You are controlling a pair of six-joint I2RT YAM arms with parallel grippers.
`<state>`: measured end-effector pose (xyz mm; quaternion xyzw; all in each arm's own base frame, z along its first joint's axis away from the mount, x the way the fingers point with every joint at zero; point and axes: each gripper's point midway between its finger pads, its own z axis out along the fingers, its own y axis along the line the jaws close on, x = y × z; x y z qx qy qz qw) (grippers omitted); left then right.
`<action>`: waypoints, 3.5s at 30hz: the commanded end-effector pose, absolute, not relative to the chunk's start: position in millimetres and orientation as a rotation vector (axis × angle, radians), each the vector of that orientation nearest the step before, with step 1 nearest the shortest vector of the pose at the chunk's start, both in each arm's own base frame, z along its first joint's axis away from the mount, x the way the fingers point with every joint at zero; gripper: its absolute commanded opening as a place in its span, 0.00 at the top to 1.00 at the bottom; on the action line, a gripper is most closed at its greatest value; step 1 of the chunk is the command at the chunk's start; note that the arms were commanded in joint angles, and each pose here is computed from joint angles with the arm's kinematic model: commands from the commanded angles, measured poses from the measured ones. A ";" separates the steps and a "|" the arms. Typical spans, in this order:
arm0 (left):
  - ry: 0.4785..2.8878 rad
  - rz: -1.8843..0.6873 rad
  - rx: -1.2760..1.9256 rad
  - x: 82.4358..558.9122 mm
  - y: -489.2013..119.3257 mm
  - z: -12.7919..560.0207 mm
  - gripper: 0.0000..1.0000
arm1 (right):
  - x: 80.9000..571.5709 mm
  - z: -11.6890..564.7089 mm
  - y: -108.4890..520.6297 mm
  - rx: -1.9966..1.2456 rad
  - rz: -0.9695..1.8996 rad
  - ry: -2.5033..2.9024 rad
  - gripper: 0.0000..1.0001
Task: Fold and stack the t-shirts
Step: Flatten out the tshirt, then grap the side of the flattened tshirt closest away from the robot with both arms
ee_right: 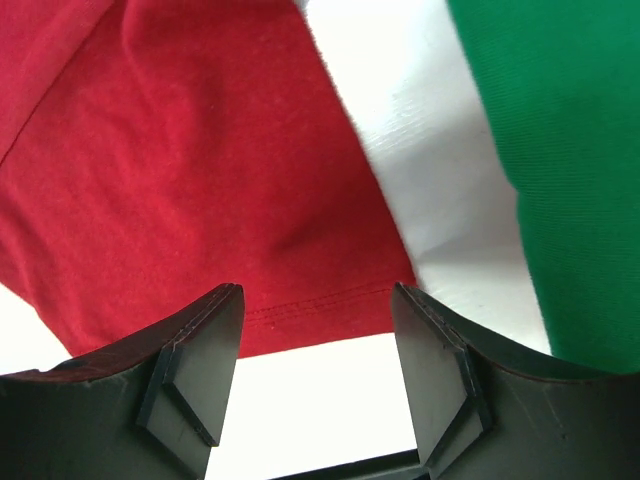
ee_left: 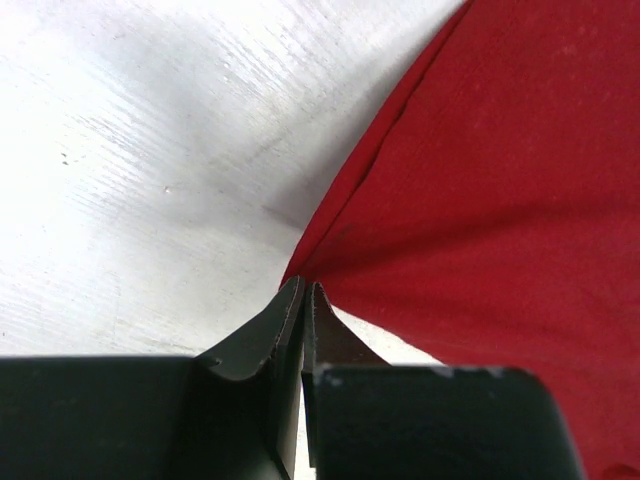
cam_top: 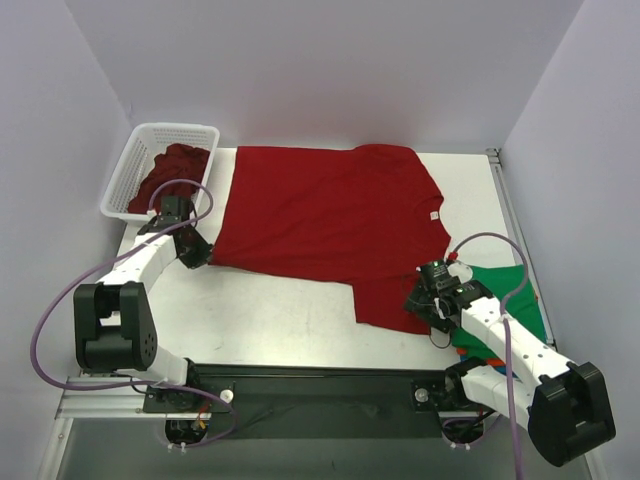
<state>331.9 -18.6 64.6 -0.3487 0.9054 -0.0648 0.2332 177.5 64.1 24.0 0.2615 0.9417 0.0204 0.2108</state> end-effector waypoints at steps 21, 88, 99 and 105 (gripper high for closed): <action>2.452 -0.230 -0.975 317.7 -17.3 65.6 0.94 | 152.0 22.7 53.9 0.811 -0.003 2.638 1.00; 2.250 -0.291 -0.907 248.7 -54.2 54.0 0.54 | 155.4 152.0 57.2 0.664 0.229 2.439 1.00; 2.259 -0.276 -0.919 248.3 -53.1 44.7 0.54 | 155.4 152.8 57.1 0.660 0.226 2.441 1.00; 2.258 -0.206 -0.935 253.0 -45.5 33.9 0.58 | 158.3 156.8 58.1 0.649 0.222 2.443 1.00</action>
